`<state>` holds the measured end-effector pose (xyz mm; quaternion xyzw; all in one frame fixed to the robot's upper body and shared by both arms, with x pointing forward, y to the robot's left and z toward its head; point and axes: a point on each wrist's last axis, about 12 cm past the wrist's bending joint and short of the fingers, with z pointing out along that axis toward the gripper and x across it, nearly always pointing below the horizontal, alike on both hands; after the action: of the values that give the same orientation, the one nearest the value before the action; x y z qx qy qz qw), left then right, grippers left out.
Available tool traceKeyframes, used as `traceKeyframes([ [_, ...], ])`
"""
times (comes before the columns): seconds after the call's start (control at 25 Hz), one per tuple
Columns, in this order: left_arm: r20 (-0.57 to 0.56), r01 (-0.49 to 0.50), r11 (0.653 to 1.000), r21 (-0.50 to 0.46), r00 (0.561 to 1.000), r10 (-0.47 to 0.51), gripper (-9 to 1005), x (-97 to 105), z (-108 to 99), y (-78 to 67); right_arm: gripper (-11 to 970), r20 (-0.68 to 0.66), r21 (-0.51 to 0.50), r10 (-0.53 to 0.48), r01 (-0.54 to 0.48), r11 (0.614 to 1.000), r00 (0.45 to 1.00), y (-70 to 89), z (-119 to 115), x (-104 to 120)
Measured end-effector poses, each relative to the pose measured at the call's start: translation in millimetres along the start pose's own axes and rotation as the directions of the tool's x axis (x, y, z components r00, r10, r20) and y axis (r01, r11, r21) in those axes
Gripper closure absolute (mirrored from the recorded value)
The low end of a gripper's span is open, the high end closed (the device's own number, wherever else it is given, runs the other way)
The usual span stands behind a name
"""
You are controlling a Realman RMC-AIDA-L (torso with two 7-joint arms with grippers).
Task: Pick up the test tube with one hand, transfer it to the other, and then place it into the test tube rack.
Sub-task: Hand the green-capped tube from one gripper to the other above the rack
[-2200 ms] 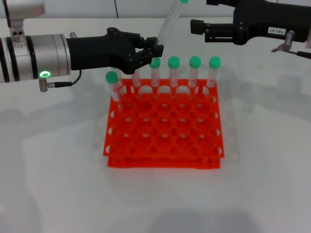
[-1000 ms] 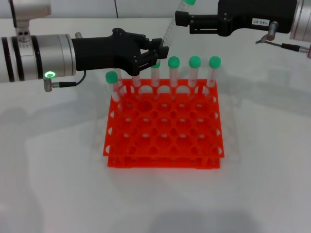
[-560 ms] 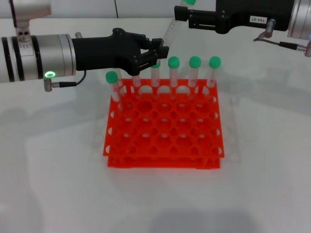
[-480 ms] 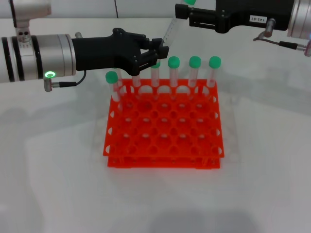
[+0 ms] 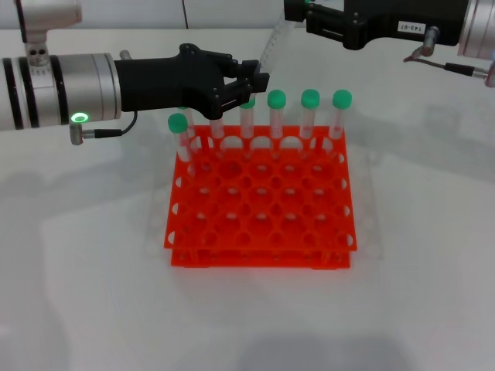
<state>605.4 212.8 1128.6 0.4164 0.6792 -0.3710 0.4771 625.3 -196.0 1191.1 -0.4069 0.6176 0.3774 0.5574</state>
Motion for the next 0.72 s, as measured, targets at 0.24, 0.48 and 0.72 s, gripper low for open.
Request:
traceKeyframes([
  [0.24,0.000,-0.001,1.000,-0.001,1.000,0.001,717,-0.3,0.0,0.2,645,0.000,0.003,-0.003,0.003,1.000,1.000,-0.8,1.4,-1.3],
  [0.48,0.000,-0.008,1.000,-0.001,1.000,0.008,715,-0.3,0.0,0.2,677,-0.002,0.001,-0.007,0.007,1.000,1.000,-0.9,3.4,-2.7],
  [0.72,0.000,-0.011,1.000,-0.001,1.000,0.011,712,-0.3,0.0,0.2,677,-0.002,-0.002,-0.011,0.011,1.000,1.000,-0.8,4.4,-3.7],
])
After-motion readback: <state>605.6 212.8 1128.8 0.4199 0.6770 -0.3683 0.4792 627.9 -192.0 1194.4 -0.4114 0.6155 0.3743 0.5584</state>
